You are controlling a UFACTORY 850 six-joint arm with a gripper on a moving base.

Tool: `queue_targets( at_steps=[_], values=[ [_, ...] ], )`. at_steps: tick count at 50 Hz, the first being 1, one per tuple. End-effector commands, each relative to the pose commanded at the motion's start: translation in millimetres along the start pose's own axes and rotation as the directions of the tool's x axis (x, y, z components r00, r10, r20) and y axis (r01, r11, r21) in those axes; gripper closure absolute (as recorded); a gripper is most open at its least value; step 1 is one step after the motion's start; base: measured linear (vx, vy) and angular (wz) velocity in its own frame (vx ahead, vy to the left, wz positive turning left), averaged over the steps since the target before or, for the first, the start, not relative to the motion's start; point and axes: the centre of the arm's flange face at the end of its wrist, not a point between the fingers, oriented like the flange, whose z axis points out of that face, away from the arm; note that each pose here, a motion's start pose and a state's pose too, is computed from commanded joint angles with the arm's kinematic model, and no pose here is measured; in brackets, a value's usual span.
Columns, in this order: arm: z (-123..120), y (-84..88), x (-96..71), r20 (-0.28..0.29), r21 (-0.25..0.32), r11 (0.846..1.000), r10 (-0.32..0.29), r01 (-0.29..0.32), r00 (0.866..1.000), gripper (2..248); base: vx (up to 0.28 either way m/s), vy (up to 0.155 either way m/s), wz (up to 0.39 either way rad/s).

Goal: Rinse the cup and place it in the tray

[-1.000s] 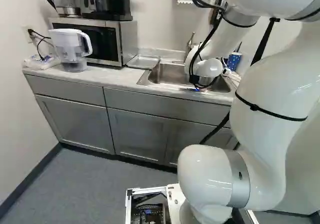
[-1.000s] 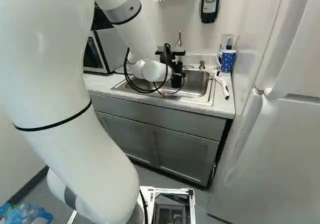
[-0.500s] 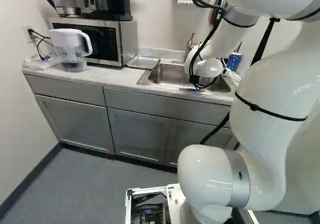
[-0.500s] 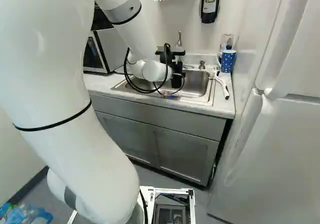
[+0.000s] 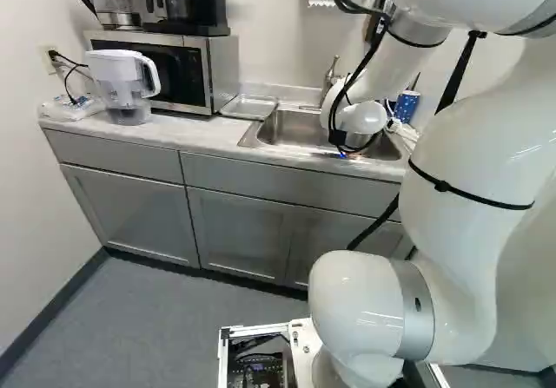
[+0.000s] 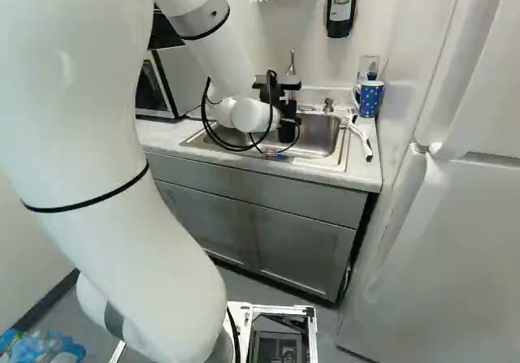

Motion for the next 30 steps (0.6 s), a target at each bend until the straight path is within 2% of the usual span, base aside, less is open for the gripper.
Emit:
queue_targets(
  at_steps=[30],
  values=[
    [0.0,0.0,0.0,0.0,0.0,1.0,0.0,0.0,1.0,125,0.0,0.0,0.0]
  ],
)
